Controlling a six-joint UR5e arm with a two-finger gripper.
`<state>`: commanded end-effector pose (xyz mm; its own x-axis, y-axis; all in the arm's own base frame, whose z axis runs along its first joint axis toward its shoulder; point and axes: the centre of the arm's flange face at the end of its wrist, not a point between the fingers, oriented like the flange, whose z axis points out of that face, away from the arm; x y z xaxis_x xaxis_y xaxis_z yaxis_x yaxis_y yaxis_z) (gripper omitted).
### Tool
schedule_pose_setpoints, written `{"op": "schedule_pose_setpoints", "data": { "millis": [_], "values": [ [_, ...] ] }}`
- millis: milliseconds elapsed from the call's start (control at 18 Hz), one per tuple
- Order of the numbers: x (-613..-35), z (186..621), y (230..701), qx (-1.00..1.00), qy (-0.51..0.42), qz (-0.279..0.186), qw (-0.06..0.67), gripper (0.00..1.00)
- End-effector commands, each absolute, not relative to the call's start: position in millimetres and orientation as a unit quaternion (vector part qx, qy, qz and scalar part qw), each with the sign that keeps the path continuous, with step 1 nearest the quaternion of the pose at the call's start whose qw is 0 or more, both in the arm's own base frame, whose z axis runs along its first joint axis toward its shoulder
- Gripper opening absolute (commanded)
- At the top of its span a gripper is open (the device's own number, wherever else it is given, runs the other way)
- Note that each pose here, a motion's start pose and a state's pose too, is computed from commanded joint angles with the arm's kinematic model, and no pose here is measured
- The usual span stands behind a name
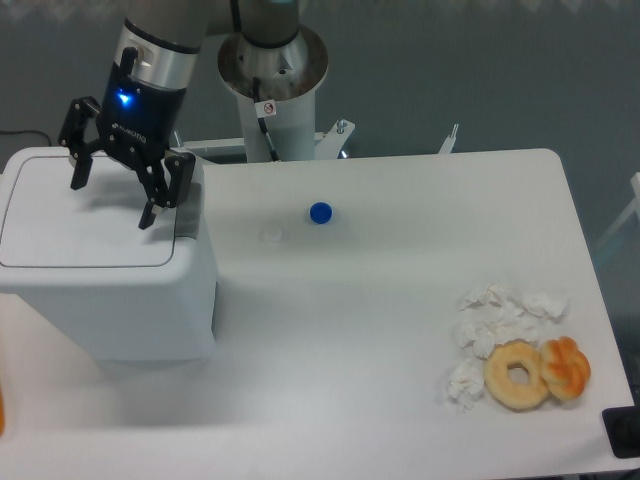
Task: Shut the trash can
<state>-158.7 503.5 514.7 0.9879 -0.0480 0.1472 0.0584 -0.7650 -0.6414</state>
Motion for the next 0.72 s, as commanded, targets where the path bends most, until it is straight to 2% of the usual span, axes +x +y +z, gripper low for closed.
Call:
{"op": "schedule_pose_setpoints", "data": {
  "millis": [333, 444, 722],
  "values": [
    [-243, 539, 474, -0.93, -0.067, -0.023, 0.359, 1.0],
    [-280, 547, 456, -0.929, -0.075, 0.007, 0.361, 1.0],
    [-339, 529, 423, -0.947, 0.031, 0.114, 0.299, 1.0]
  ]
}}
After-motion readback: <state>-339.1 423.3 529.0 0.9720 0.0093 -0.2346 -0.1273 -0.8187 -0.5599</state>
